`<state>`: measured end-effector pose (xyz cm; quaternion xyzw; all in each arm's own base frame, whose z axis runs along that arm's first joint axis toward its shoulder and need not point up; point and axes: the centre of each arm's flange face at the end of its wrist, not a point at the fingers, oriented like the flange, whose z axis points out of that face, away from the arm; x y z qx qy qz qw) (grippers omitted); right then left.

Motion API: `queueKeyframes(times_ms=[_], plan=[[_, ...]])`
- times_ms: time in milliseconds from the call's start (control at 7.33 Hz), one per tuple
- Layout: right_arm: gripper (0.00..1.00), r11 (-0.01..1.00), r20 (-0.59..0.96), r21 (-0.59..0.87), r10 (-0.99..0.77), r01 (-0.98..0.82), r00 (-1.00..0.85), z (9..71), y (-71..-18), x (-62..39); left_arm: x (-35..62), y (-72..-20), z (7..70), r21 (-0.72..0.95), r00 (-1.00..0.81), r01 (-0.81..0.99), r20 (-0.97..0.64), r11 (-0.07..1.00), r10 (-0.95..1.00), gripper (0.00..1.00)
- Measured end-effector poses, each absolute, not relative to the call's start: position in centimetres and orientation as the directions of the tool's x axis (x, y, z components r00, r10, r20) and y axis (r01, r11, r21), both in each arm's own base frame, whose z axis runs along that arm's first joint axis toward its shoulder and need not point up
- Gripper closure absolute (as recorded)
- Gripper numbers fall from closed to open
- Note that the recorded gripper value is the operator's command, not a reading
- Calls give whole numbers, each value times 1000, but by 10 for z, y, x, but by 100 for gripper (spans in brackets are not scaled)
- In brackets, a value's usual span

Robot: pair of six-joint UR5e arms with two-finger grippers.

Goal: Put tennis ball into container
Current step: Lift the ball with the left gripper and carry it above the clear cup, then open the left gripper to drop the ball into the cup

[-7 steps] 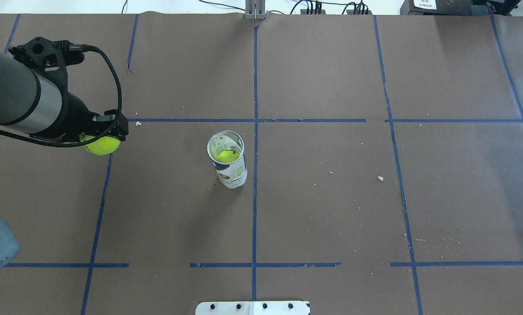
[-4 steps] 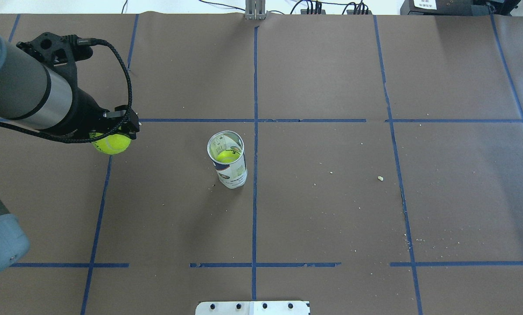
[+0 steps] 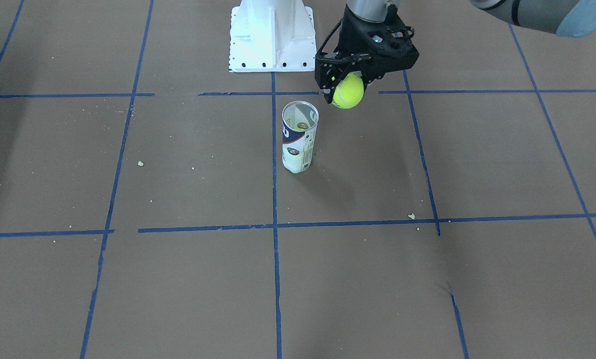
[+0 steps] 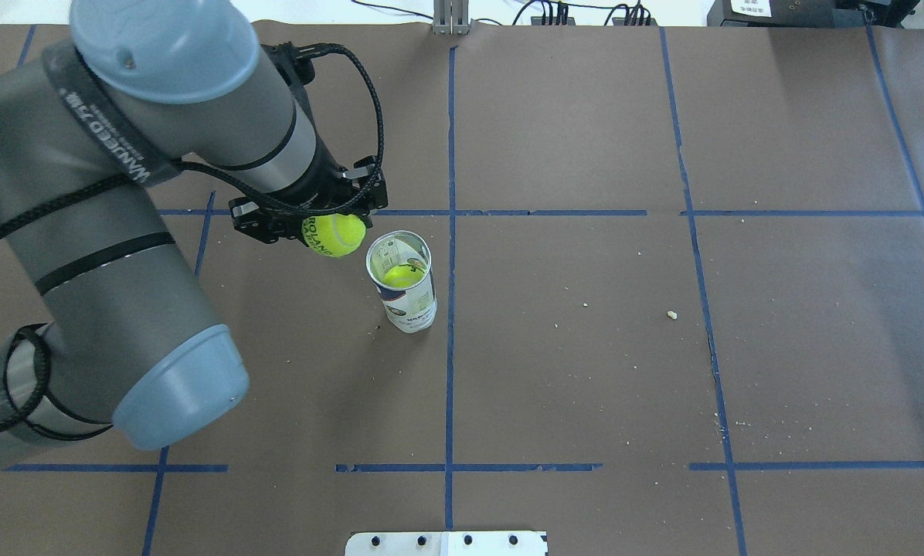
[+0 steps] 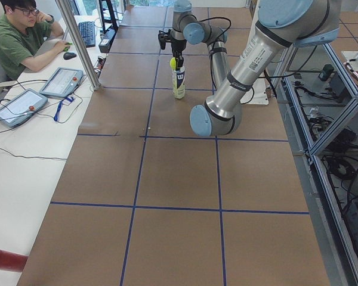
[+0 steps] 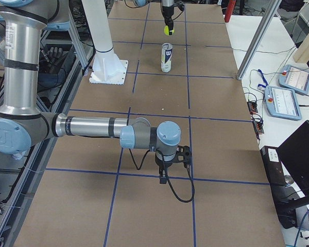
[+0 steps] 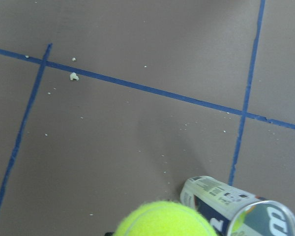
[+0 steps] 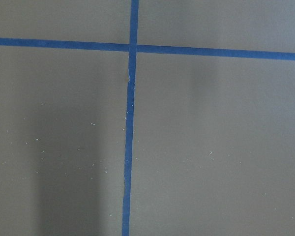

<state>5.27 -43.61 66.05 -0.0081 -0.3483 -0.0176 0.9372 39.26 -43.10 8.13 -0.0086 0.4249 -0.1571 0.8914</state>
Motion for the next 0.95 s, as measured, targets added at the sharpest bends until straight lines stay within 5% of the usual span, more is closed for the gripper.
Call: queueKeyframes(times_ms=[955], plan=[[0,999,653,-3,-27,39,757,661,-436,53,450,-443,59,-195,629,274,-704,942,-329,79]])
